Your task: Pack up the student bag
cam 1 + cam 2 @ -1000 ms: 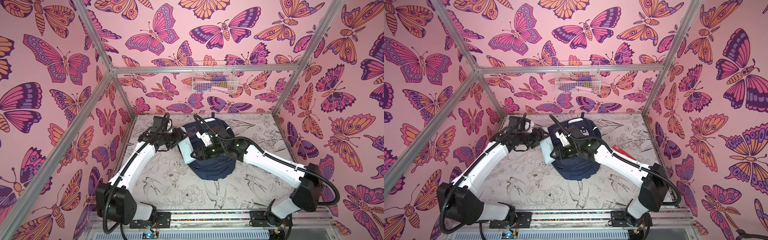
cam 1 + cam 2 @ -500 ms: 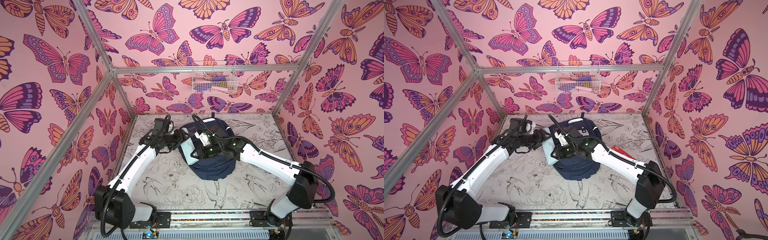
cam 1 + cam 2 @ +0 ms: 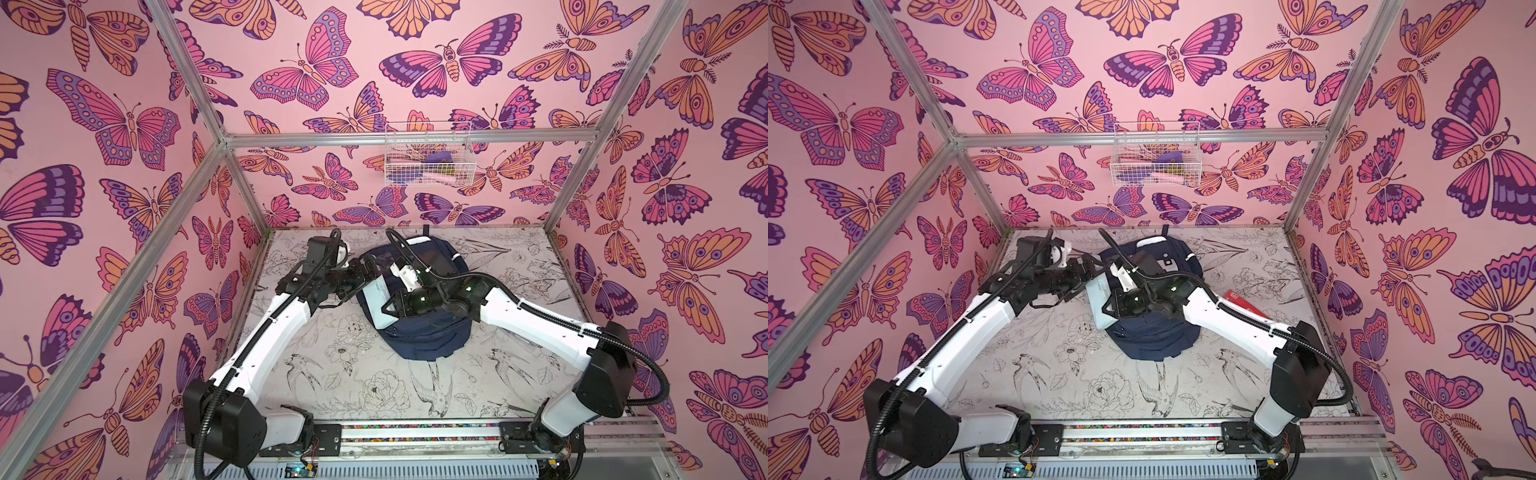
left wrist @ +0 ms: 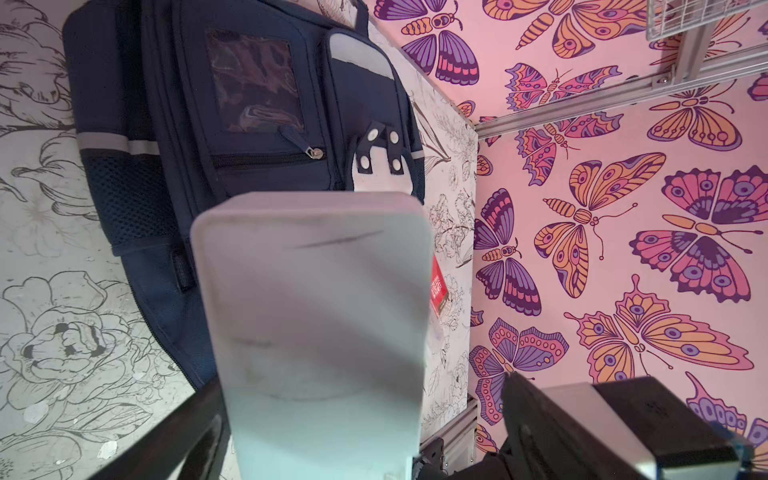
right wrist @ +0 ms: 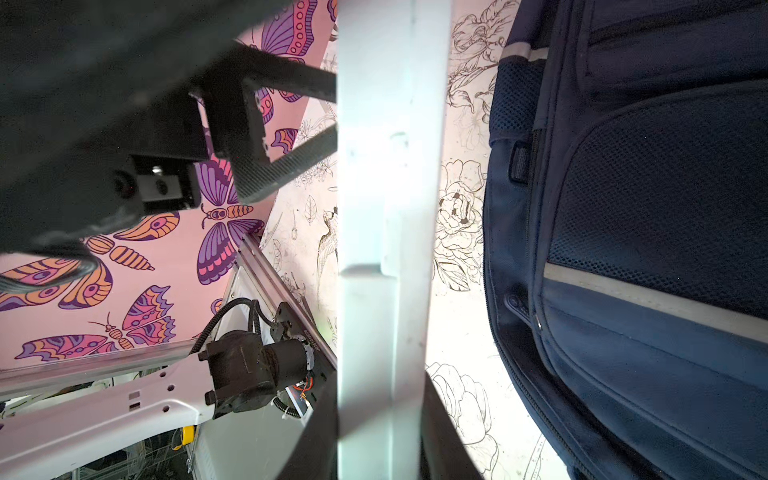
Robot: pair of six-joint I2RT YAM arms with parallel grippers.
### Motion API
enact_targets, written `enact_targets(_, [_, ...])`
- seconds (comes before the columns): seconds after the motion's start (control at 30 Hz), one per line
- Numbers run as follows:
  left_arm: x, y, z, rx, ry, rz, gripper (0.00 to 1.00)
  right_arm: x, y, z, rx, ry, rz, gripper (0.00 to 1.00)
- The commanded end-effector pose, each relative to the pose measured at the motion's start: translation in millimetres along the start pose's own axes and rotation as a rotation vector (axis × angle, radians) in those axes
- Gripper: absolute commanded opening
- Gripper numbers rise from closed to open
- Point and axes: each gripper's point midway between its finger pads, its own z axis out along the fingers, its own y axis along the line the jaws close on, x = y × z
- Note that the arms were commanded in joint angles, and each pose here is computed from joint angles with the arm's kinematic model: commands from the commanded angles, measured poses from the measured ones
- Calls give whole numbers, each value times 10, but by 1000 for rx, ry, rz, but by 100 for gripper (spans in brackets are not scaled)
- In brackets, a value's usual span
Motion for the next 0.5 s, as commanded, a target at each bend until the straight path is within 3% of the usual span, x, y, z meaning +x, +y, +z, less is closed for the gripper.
enact_targets(0.0, [-58,-151,-79,57,-46,78,100,-73,-103,-105,32,-45,7,6])
enact_targets(0.3, [-149,-435,-367,124,-149,251,100,-183,-717,-674,159,-185,140,3])
enact_targets(0.47, [3,-548,-254,132,-123,381,100,-161,-1170,-1171,255,-306,246,3])
